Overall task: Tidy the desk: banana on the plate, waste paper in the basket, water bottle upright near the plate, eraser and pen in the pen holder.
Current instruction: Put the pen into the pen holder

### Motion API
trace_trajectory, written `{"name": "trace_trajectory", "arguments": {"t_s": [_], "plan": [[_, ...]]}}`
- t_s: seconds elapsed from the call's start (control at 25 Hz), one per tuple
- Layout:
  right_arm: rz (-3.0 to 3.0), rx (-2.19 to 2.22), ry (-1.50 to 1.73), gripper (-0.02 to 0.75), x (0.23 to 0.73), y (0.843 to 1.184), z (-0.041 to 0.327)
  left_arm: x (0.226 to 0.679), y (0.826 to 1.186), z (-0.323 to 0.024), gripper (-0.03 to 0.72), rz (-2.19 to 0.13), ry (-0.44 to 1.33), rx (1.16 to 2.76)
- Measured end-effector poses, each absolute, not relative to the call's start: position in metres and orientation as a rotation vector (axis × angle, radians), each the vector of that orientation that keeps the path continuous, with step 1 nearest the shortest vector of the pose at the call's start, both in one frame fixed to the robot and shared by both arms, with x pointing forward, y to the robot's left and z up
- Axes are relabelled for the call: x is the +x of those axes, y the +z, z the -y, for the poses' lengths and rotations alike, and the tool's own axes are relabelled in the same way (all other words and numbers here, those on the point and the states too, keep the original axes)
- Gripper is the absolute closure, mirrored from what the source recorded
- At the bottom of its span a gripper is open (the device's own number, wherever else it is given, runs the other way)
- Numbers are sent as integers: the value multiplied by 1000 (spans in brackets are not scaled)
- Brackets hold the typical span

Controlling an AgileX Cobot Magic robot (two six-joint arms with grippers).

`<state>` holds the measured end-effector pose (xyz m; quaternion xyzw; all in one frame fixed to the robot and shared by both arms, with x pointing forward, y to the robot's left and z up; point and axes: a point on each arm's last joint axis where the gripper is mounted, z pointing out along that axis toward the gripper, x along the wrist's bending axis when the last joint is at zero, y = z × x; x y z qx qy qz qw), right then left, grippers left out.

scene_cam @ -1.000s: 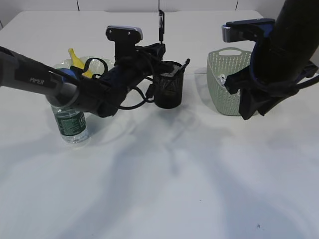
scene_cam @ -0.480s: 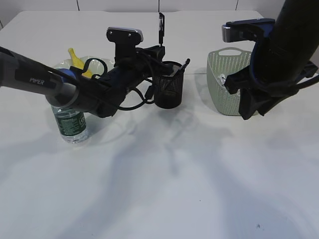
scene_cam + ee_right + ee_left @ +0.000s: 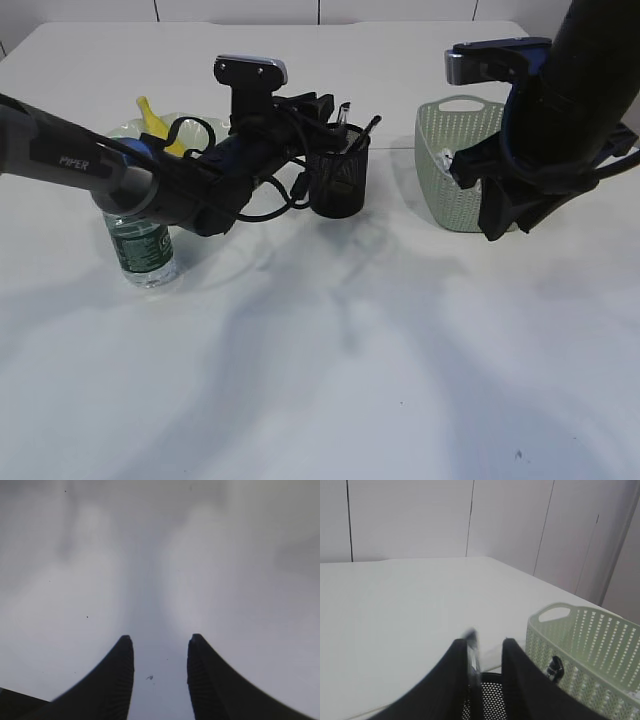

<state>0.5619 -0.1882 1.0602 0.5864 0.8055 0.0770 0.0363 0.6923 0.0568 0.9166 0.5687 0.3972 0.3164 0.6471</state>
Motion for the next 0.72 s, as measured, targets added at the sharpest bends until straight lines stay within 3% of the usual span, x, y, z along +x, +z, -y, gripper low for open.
{"name": "trace_trajectory", "arguments": {"t_s": [0.48, 0.72], "plan": [[-2474, 1801, 237, 464, 562, 1060, 188, 692, 917, -57, 507, -907, 718, 1298], [-2474, 1801, 237, 464, 562, 1060, 188, 691, 942, -58, 506, -905, 720, 1295]]}}
